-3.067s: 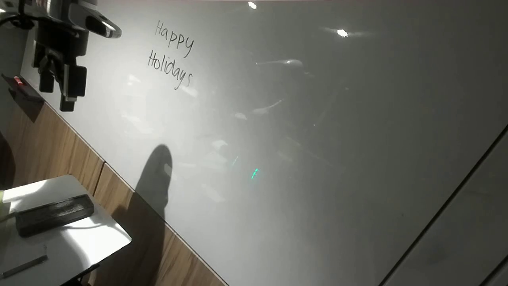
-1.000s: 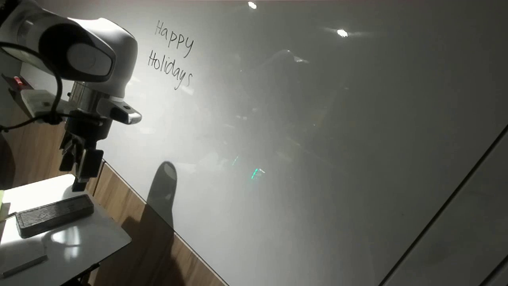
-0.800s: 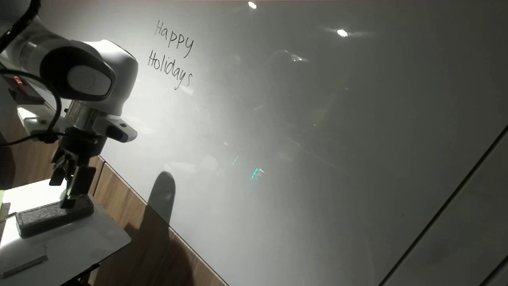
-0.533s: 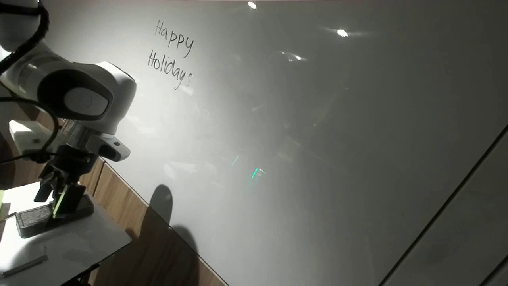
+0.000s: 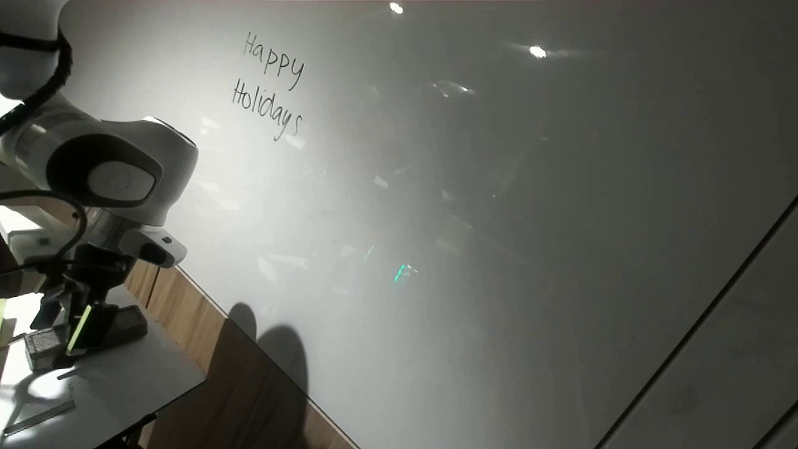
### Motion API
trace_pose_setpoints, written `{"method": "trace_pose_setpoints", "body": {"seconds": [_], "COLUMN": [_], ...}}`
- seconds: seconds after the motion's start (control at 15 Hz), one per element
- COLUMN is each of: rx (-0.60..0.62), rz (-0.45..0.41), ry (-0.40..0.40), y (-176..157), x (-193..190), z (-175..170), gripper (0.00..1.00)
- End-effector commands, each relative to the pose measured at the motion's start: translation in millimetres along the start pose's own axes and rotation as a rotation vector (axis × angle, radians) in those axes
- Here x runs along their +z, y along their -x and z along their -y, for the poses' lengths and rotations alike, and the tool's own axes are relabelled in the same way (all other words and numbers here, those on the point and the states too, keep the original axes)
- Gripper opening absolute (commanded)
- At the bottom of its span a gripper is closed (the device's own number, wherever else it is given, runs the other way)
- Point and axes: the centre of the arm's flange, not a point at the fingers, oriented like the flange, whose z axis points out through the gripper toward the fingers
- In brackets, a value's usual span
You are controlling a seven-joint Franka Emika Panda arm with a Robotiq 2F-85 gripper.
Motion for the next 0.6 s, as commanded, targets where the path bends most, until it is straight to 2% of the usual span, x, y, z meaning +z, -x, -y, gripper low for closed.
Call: {"method": "trace_pose_setpoints", "body": {"seconds": [0.0, 0.27, 0.33, 0.53], "rx": [-0.054, -0.087, -0.093, -0.113], "rz": [-0.058, -0.084, -0.092, -0.121], "ry": [-0.002, 0.012, 0.016, 0.029], "y": [54.7, 49.2, 48.0, 36.5], "x": [0.3, -2.6, -4.1, -13.3], "z": [9.2, 16.3, 16.9, 19.5], "gripper": [0.74, 0.43, 0.39, 0.38]}}
